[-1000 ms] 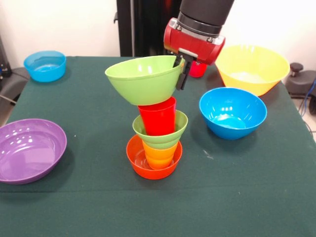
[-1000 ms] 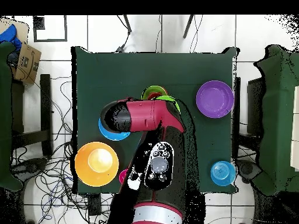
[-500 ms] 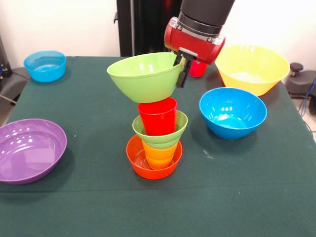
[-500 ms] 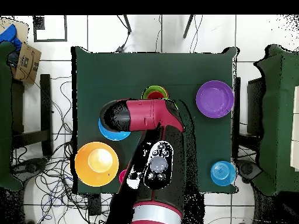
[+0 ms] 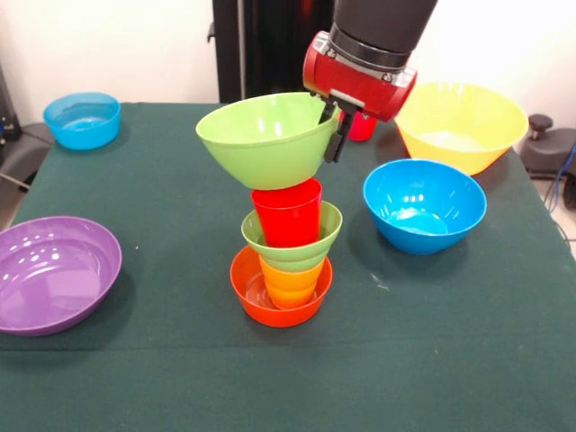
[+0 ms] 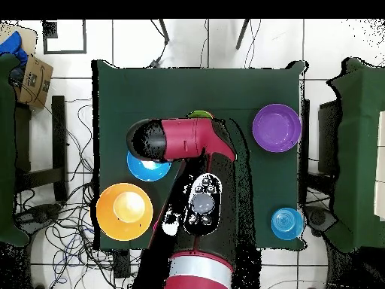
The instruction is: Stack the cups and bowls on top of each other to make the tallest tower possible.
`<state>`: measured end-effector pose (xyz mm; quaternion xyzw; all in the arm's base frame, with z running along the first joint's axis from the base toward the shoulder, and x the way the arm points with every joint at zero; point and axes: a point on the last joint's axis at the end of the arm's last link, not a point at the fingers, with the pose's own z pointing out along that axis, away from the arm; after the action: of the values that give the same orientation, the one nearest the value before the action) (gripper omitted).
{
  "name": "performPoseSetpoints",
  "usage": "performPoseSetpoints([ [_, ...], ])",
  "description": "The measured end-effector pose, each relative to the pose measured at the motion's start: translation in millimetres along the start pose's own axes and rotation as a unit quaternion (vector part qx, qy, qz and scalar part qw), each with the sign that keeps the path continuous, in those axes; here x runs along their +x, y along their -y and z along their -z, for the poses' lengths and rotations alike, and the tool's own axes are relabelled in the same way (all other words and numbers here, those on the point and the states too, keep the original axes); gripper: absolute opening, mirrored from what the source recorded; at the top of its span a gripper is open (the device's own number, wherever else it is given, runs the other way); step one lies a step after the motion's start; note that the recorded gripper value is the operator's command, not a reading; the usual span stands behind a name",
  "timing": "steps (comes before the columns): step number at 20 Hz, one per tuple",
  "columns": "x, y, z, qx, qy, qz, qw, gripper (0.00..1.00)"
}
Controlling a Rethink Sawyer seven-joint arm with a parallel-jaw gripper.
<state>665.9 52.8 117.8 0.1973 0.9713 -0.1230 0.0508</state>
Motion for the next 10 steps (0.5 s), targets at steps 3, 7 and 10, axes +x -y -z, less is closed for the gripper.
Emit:
performPoseSetpoints([
  [3, -3.2, -3, -1, -0.001, -0.004, -0.003, 1.0, 0.0],
  [7, -7.9, -8, 0, -0.003, -0.003, -0.004, 1.0, 0.0],
  [10, -10.4, -13, 1, -0.005, 0.0, -0.004, 1.0, 0.0],
])
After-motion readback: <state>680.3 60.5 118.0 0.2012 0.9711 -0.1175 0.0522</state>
